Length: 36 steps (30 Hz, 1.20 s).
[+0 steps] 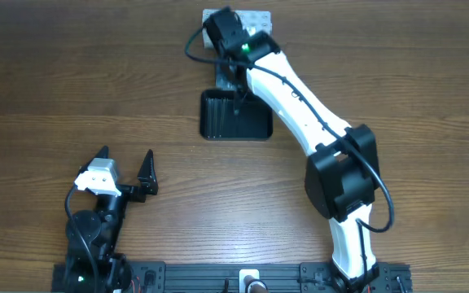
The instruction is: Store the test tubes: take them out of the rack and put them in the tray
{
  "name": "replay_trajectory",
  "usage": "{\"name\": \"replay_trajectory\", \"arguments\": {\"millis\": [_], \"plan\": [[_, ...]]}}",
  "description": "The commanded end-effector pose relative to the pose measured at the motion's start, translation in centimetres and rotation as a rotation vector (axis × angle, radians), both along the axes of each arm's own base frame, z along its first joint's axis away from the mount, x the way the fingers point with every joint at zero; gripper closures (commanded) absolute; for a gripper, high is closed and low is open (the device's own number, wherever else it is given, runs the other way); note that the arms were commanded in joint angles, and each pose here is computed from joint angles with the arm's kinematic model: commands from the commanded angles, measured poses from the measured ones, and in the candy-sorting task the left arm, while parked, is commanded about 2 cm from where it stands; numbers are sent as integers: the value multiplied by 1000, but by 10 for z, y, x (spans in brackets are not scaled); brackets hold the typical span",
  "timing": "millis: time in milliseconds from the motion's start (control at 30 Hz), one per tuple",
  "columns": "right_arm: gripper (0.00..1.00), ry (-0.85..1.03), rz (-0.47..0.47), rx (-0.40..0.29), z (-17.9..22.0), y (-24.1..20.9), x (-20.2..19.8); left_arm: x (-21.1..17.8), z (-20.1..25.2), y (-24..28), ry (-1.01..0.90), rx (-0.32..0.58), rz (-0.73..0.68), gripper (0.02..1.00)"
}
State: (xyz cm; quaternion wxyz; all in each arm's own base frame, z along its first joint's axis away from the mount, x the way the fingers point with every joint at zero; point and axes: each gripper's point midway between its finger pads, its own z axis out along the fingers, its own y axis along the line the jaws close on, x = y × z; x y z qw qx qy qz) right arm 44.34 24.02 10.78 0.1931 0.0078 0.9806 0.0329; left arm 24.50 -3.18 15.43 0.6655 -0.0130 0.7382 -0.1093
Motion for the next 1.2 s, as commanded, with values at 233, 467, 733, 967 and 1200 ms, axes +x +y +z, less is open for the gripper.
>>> {"name": "replay_trajectory", "arguments": {"millis": [233, 467, 733, 967, 1200], "plan": [[904, 62, -72, 61, -44, 3, -13, 0, -1, 1, -1, 11, 2, 18], [877, 71, -73, 54, -57, 1, -16, 0, -1, 1, -1, 11, 2, 18], [744, 78, -69, 49, -64, 2, -17, 0, -1, 1, -1, 11, 2, 18], [564, -59, 42, 42, -9, 2, -6, 0, -1, 1, -1, 11, 2, 18], [88, -374, 81, -65, 95, -47, -8, 0, -1, 1, -1, 11, 2, 18]]}}
